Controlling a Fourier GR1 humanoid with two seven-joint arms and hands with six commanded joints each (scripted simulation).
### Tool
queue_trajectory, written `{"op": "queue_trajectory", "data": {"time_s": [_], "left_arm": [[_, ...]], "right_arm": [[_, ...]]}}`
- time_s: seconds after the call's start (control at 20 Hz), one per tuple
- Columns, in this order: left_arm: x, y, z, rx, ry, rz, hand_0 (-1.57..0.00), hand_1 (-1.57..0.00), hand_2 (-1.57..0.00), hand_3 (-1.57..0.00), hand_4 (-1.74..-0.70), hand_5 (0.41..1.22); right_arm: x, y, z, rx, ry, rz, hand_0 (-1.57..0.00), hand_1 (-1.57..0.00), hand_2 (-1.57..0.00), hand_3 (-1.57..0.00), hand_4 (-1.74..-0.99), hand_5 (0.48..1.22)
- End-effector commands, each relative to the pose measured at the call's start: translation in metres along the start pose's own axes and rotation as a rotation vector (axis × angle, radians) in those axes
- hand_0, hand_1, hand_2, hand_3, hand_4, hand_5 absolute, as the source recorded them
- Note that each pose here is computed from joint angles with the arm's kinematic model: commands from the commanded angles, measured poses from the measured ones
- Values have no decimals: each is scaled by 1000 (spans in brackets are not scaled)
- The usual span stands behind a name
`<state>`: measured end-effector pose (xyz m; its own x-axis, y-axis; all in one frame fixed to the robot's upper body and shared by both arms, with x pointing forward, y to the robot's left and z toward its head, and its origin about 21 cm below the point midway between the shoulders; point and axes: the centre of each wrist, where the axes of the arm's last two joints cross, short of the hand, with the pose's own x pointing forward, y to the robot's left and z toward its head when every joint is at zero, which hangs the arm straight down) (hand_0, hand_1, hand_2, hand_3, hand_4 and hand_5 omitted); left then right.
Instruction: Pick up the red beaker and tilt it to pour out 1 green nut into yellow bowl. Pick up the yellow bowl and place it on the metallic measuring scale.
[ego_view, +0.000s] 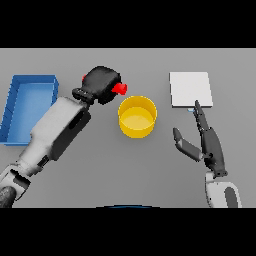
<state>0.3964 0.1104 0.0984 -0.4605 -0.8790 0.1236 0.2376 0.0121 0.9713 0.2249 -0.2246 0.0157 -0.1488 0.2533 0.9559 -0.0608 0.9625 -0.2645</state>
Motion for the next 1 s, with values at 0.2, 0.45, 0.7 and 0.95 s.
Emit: {"op": "queue_trajectory", "data": {"time_s": [0.2,0.45,0.7,0.95], "left_arm": [[13,18,-14,-109,-36,-303,-1571,-1571,-1571,-1349,-1717,1215],[30,24,-24,-185,-131,-496,-1571,-1571,-1571,-1429,-1725,1219],[43,26,-31,-223,-191,-707,-1571,-1571,-1571,-1525,-1733,1220],[52,30,-32,-243,-221,-937,-1571,-1571,-1571,-1556,-1738,1221]], "right_arm": [[-2,-2,3,-12,19,-55,1,1,1,1,-1197,659],[-3,-2,5,-24,3,-40,1,1,1,1,-1221,617],[-4,3,6,-48,-16,-24,1,1,1,1,-1193,578],[-4,5,3,-42,-10,-26,1,1,1,1,-1148,566]]}}
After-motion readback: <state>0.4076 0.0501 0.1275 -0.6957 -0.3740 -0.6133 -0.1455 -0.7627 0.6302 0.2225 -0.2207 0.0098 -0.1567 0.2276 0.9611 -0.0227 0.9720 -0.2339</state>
